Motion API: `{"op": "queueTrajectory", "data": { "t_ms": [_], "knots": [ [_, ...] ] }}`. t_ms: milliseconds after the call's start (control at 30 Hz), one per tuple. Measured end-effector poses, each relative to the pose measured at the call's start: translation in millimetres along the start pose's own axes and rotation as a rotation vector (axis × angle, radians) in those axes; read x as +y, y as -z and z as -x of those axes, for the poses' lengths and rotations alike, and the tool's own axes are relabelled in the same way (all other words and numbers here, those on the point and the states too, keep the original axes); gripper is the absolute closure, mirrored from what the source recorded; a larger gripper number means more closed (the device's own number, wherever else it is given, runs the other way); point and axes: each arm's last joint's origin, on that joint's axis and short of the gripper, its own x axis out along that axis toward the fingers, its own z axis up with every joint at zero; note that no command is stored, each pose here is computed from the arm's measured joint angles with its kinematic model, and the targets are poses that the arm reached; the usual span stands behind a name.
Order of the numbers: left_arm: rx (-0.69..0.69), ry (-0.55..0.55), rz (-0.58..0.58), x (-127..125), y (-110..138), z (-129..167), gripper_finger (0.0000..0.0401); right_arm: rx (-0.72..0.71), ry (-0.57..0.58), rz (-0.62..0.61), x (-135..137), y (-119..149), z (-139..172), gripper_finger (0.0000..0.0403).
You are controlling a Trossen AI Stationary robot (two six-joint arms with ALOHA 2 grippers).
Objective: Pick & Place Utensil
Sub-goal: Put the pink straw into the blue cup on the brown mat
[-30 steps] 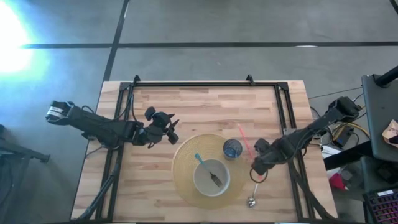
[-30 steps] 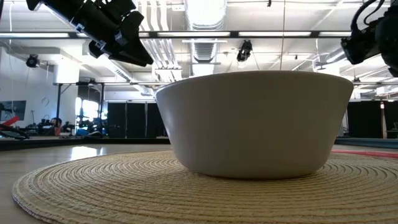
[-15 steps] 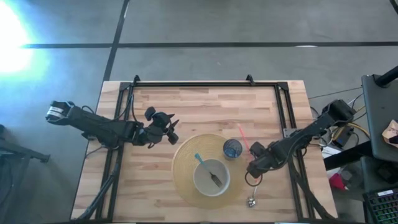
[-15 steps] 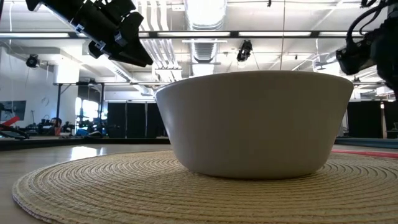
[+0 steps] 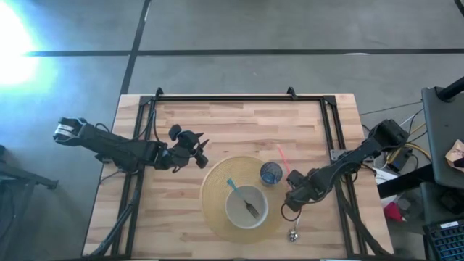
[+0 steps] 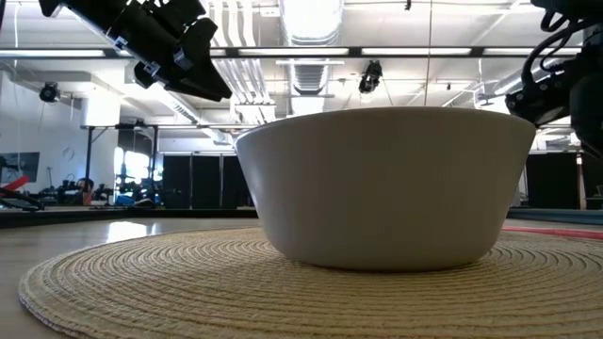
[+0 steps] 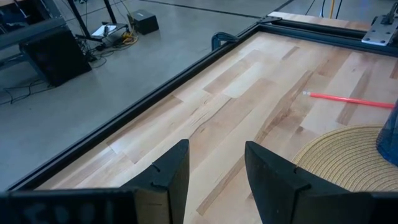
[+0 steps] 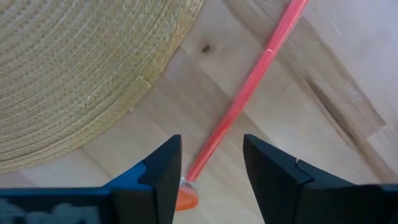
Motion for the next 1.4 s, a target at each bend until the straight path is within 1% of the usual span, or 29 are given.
{"op": "queueTrajectory", "data": {
  "t_ms": [200, 400, 533, 633, 800, 1133, 1233, 1400],
  "knots": [
    [0.000, -0.001, 0.000, 0.1, 0.0, -0.1, 0.0252, -0.002, -0.008, -0.004, 0.3, 0.0, -1.5, 0.0246],
    [0.000, -0.001, 0.000, 0.1, 0.0, -0.1, 0.0252, -0.010, -0.055, -0.019, -2.7, 1.5, -13.6, 0.0252],
    [0.000, -0.001, 0.000, 0.1, 0.0, -0.1, 0.0252, -0.005, -0.045, -0.053, -7.0, 2.7, -17.5, 0.0257],
    [0.000, -0.001, 0.000, 0.1, 0.0, -0.1, 0.0252, -0.005, -0.042, -0.054, -7.6, 2.9, -18.0, 0.0266],
    [0.000, -0.001, 0.003, 0.1, 0.0, -0.1, 0.0252, -0.002, -0.032, -0.075, -8.9, 3.1, -18.5, 0.0296],
    [0.000, -0.001, 0.007, 0.2, 0.0, -0.2, 0.0252, -0.011, 0.016, -0.138, -17.0, 4.7, -23.4, 0.0387],
    [0.000, -0.001, 0.007, 0.2, 0.0, -0.2, 0.0252, -0.018, 0.025, -0.154, -18.0, 4.8, -23.7, 0.0392],
    [0.000, -0.001, 0.007, 0.2, 0.0, -0.2, 0.0252, -0.040, 0.094, -0.182, -24.6, 6.3, -20.9, 0.0394]
  ]
}}
